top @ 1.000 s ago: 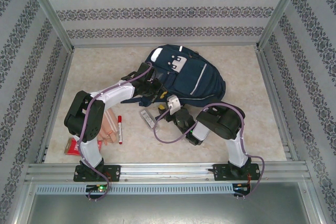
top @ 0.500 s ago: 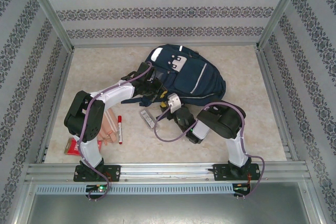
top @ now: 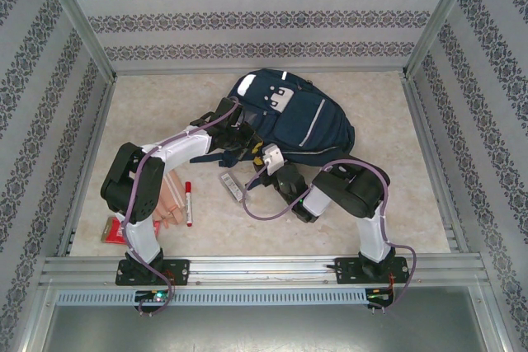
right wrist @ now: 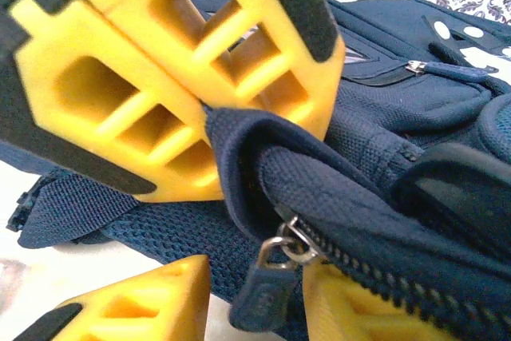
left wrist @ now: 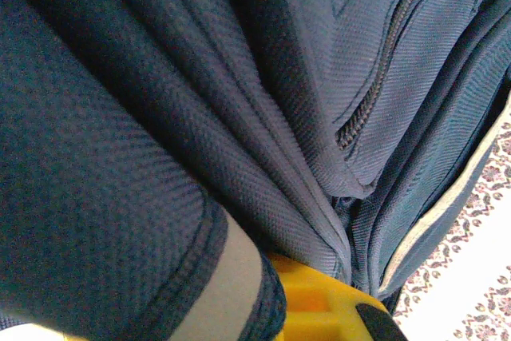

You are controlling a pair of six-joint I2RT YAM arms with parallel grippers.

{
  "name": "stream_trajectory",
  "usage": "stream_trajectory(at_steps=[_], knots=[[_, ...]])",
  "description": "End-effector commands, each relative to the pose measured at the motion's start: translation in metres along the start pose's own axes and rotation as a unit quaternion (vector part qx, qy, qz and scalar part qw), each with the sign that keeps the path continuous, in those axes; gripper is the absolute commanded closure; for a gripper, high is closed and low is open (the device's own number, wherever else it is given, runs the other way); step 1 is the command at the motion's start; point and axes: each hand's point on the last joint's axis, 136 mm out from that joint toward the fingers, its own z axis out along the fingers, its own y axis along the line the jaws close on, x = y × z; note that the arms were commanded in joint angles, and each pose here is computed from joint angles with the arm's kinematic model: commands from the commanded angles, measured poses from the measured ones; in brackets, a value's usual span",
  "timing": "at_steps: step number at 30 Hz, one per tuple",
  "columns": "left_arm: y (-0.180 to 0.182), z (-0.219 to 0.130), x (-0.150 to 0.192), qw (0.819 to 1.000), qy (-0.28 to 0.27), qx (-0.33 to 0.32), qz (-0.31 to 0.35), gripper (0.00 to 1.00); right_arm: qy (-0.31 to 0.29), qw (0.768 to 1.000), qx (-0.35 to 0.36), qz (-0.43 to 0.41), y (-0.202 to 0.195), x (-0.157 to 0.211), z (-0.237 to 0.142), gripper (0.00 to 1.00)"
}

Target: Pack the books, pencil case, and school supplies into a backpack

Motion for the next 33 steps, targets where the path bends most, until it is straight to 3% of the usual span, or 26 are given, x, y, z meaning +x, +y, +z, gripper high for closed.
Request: stream_trajectory(at_steps=[1,7,26,33], knots=[[-0.016,-0.007,0.022,0.999,0.044,0.026,-0.016,1.00,-0.077,0.997,-0.026,0.010,0.009,-0.053,0.000,0.64],[-0.013,-0.006,0.022,0.999,0.045,0.022,-0.017,1.00,-0.076,0.997,-0.016,0.012,0.004,-0.052,0.000,0.65],[-0.008,-0.003,0.020,0.999,0.043,0.021,-0.018,1.00,-0.077,0.996,0.001,0.038,-0.001,-0.054,-0.004,1.00],[-0.005,0.001,0.011,0.999,0.033,0.018,-0.012,1.00,-0.063,0.995,0.025,0.067,-0.009,-0.043,-0.023,1.00]])
